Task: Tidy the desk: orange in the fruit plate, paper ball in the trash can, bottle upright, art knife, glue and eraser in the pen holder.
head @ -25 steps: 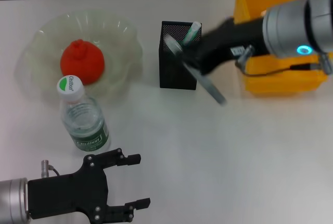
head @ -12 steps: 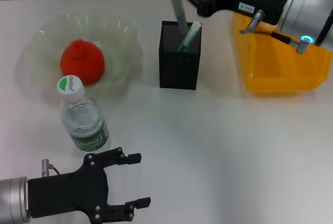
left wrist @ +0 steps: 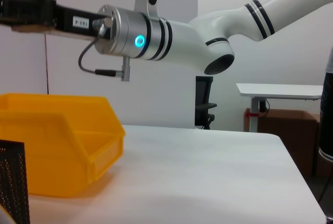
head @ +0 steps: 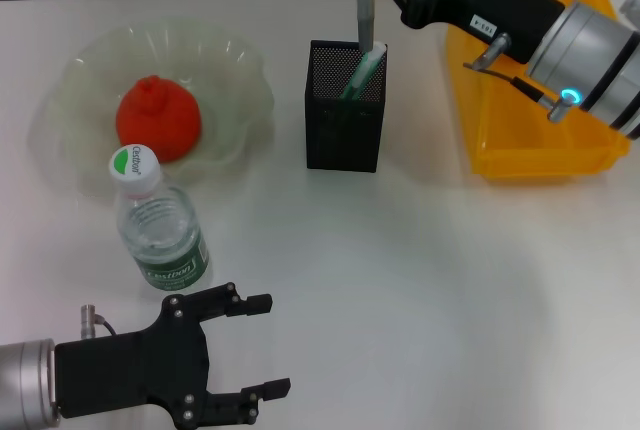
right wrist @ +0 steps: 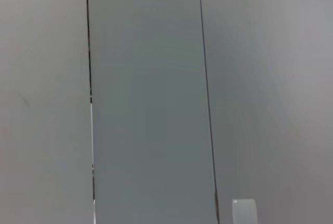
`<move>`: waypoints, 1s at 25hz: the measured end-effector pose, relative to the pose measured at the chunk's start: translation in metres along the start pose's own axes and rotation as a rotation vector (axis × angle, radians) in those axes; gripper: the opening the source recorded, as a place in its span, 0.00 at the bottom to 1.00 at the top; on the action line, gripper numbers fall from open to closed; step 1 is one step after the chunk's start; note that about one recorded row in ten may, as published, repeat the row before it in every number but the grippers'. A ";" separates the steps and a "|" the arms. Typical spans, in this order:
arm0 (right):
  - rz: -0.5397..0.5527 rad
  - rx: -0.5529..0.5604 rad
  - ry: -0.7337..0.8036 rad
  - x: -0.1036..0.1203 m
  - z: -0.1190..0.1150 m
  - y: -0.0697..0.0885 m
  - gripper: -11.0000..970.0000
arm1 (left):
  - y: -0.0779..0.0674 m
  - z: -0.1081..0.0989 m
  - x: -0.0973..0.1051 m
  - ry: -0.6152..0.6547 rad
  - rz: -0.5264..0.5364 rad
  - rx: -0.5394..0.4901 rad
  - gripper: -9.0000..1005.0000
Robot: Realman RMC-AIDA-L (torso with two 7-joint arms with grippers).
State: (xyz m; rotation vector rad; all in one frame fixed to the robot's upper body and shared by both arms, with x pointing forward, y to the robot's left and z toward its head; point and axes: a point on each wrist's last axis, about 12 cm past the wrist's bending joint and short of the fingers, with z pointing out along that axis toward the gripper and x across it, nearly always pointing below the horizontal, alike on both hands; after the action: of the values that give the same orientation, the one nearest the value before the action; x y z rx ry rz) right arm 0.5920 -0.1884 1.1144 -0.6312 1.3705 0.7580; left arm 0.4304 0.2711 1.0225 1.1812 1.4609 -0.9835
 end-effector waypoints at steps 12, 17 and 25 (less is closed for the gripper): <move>-0.002 -0.007 0.092 0.024 0.008 0.003 0.14 | -0.001 0.000 0.001 0.002 0.000 -0.004 0.79; -0.003 -0.004 0.099 0.026 0.006 0.003 0.15 | -0.001 0.001 0.001 0.001 0.000 -0.004 0.79; 0.004 -0.008 0.092 0.028 0.001 0.005 0.16 | -0.001 0.001 0.001 0.001 0.000 -0.004 0.79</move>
State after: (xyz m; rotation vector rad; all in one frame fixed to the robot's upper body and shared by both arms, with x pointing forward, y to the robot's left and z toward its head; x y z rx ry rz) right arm 0.5901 -0.1813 1.0872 -0.6763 1.4539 0.7456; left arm 0.4293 0.2702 1.0211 1.1786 1.4635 -0.9798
